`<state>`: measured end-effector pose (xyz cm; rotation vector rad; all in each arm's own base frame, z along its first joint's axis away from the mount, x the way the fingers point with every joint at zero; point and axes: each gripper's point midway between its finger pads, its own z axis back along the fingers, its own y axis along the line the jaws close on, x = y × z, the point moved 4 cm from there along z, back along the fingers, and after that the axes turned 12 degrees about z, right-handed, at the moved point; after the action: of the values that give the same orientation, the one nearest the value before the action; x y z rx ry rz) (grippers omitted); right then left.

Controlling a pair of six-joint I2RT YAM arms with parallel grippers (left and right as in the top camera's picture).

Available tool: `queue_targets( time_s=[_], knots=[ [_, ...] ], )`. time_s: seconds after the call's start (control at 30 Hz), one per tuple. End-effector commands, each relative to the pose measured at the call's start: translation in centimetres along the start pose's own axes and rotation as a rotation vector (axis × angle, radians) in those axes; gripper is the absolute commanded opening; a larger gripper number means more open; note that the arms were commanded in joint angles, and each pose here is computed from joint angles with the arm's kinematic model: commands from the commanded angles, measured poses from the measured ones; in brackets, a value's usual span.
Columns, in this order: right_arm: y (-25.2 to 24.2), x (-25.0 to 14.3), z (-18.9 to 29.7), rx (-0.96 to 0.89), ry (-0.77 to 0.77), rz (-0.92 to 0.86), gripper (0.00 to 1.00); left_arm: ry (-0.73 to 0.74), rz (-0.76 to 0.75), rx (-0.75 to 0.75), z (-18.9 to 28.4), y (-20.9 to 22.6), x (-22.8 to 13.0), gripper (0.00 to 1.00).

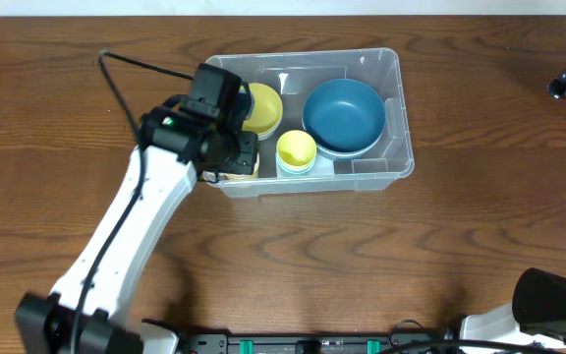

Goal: Pack container
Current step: 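Carry the white cup into the bin onto the pink cup, release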

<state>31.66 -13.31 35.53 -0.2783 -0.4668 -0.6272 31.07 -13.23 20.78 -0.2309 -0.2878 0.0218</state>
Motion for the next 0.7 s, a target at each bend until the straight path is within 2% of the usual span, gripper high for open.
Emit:
queue_targets(
  time_s=[0.0,0.1,0.33,0.47,0.67],
  knots=[
    [-0.1,0.0,-0.1,-0.006,0.002,-0.015,0.99,0.025,-0.003,0.035,-1.4,0.3,0.3,0.38],
    [-0.1,0.0,-0.1,-0.005,0.002,-0.015,0.99,0.059,0.001,0.049,-2.8,0.5,0.3,0.50],
    [-0.1,0.0,-0.1,-0.005,0.002,-0.015,0.99,0.066,0.009,0.054,-3.1,0.6,0.5,0.52],
    [-0.1,0.0,-0.1,-0.005,0.002,-0.015,0.99,-0.004,0.019,0.024,-0.1,0.2,0.7,0.52],
    [-0.1,0.0,-0.1,-0.005,0.002,-0.015,0.99,-0.183,0.002,-0.053,7.1,-0.3,-0.2,0.53]
  ],
)
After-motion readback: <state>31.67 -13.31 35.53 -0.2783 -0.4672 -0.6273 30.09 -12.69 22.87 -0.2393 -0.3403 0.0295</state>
